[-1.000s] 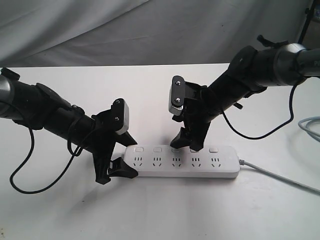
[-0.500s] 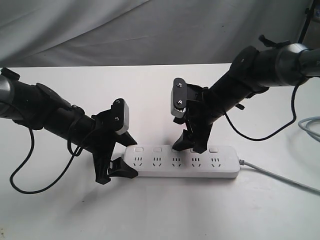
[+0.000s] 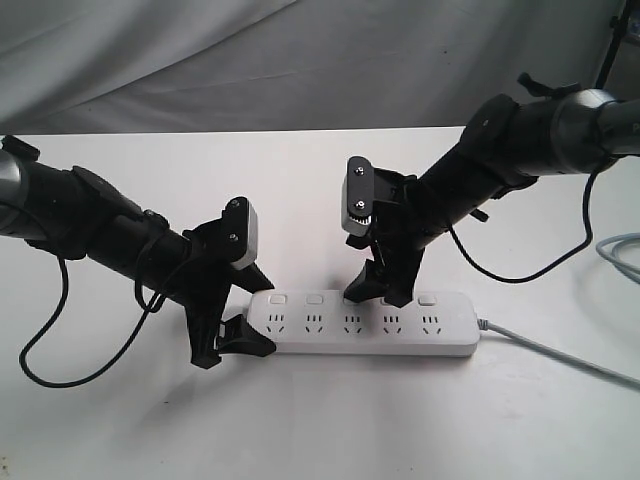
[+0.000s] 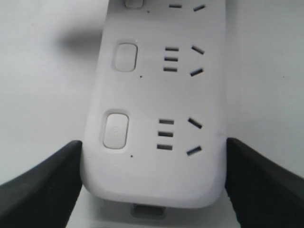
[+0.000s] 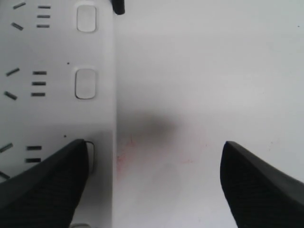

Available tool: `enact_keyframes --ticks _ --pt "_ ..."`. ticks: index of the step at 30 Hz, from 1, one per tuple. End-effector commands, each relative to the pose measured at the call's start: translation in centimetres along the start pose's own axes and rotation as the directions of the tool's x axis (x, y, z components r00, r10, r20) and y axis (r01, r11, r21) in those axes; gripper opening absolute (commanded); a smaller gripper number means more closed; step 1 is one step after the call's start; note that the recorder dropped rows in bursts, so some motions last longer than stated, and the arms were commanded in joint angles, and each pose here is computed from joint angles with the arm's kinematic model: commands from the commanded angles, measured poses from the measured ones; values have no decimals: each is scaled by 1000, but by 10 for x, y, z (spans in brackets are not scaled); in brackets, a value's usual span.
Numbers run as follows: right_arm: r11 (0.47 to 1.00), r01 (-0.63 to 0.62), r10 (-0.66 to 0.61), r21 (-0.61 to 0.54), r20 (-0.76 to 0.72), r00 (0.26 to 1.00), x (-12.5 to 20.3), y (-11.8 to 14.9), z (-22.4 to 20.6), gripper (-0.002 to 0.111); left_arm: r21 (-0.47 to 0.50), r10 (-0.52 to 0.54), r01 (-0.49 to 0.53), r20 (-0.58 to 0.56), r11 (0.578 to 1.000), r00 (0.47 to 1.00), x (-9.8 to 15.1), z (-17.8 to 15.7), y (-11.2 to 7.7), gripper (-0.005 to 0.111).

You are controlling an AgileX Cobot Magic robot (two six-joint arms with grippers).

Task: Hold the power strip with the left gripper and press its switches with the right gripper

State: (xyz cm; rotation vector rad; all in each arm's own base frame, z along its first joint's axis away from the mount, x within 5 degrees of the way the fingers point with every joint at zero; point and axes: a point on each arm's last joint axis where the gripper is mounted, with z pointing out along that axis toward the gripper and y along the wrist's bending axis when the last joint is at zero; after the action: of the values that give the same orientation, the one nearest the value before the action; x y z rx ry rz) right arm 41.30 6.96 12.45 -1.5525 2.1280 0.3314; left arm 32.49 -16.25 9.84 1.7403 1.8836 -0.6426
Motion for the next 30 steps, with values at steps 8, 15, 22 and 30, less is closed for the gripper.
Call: enact_keyframes --ticks 8,15,22,30 --pt "998 65 -66 -25 -56 996 4 9 21 71 -4 17 -17 -9 1000 1000 -1 1 0 0" --pt "998 60 -62 29 49 997 -27 10 -24 71 -4 17 -17 -9 1000 1000 -1 1 0 0" --pt "998 51 -54 46 72 996 -33 10 -34 71 -4 17 -17 -9 1000 1000 -1 1 0 0" --pt "998 45 -49 53 64 997 -28 7 -36 71 -4 17 -17 -9 1000 1000 -1 1 0 0"
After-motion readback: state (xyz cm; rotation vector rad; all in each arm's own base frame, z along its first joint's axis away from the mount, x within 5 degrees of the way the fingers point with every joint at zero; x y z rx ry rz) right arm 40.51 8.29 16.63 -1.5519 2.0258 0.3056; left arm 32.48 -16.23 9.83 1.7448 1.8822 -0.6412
